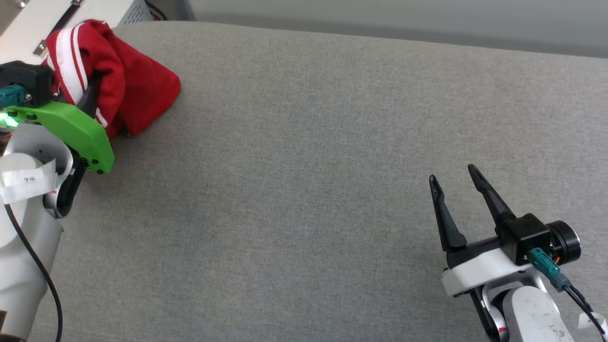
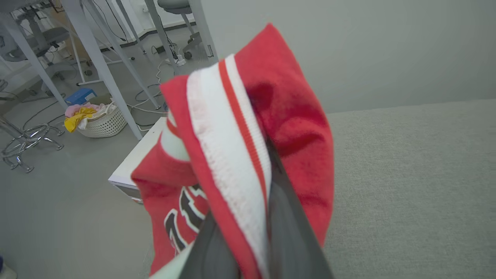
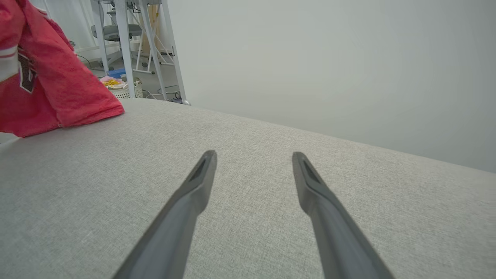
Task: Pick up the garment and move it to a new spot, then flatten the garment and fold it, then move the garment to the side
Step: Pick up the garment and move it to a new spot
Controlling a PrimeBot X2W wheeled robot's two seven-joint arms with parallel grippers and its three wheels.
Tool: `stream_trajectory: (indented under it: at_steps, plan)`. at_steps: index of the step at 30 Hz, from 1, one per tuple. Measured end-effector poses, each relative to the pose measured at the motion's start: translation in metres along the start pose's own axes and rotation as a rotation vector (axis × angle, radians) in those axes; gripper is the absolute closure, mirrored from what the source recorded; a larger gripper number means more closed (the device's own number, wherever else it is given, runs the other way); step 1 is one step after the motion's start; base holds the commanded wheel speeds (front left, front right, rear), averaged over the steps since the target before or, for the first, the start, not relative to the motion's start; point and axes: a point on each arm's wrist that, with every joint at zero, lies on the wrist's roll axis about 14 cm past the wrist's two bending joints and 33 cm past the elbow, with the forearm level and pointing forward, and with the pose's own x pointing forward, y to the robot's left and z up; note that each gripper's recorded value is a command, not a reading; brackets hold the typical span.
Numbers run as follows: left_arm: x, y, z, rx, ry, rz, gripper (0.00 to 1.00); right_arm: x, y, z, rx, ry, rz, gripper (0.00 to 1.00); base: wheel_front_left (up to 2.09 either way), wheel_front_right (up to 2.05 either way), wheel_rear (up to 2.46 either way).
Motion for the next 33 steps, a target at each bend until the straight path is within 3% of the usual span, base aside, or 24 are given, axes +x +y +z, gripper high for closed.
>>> stream_trajectory:
  at_steps: [10, 19, 25, 33]
  plan:
    - [0.004, -0.071, 0.095, 0.105, -0.237, -0.182, 1.00, -0.027, -0.025, 0.034, -0.020, -0.070, -0.101, 0.00, 0.00, 0.00, 0.00]
    - [0.015, -0.194, 0.146, 0.197, -0.389, -0.459, 1.00, -0.074, -0.078, 0.049, -0.029, -0.095, -0.295, 0.00, 0.00, 0.00, 0.00]
    - [-0.003, -0.300, 0.110, 0.241, -0.362, -0.725, 1.00, -0.110, -0.113, 0.060, -0.053, -0.112, -0.434, 0.00, 0.00, 0.00, 0.00]
    - [-0.079, -0.405, -0.040, 0.211, -0.030, -1.044, 1.00, -0.133, -0.129, 0.060, -0.072, -0.099, -0.509, 0.00, 0.00, 0.00, 0.00]
